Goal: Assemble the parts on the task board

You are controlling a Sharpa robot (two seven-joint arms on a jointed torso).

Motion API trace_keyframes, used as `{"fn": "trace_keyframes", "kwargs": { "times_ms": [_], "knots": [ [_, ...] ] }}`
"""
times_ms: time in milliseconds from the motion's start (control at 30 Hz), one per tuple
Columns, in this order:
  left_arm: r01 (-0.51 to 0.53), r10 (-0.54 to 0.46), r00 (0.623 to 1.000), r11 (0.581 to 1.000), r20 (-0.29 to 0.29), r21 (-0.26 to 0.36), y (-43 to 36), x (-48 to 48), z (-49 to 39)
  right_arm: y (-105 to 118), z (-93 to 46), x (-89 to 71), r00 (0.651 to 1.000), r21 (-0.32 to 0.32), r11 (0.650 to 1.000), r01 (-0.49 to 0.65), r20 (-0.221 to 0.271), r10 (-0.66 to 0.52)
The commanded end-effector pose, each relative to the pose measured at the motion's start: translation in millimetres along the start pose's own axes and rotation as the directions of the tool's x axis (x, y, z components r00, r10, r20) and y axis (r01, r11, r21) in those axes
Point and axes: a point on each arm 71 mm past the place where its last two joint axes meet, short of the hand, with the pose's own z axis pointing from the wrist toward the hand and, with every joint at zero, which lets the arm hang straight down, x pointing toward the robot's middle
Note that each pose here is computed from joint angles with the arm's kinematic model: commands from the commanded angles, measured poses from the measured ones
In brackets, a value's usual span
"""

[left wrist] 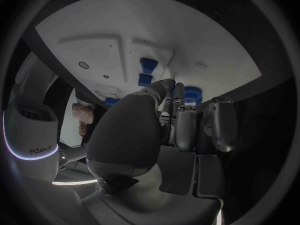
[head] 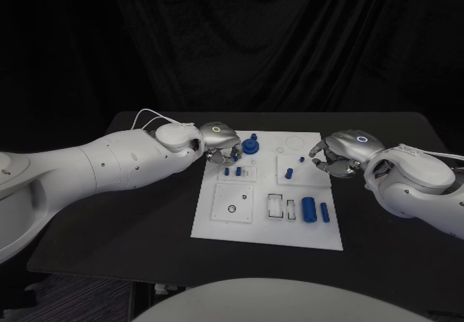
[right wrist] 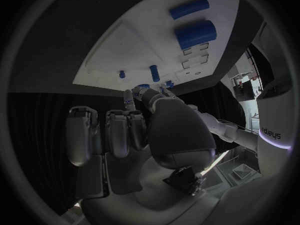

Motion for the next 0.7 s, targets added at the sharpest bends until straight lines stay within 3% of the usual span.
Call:
{"fn": "trace_keyframes", "kwargs": {
  "times_ms": [33,700],
  "knots": [
    [-0.004,0.004,1.0,1.0,0.014,-0.001,-2.0,2.1,0.8,-0.9,-0.9,1.2,1.0,0.012,1.0,0.001,-0.004,-0.001],
    [-0.003,0.003,1.0,1.0,0.019,0.0,-4.0,3.2,2.1,-0.8,-0.9,1.7,1.0,0.012,1.0,0.001,-0.004,-0.001]
  ]
}}
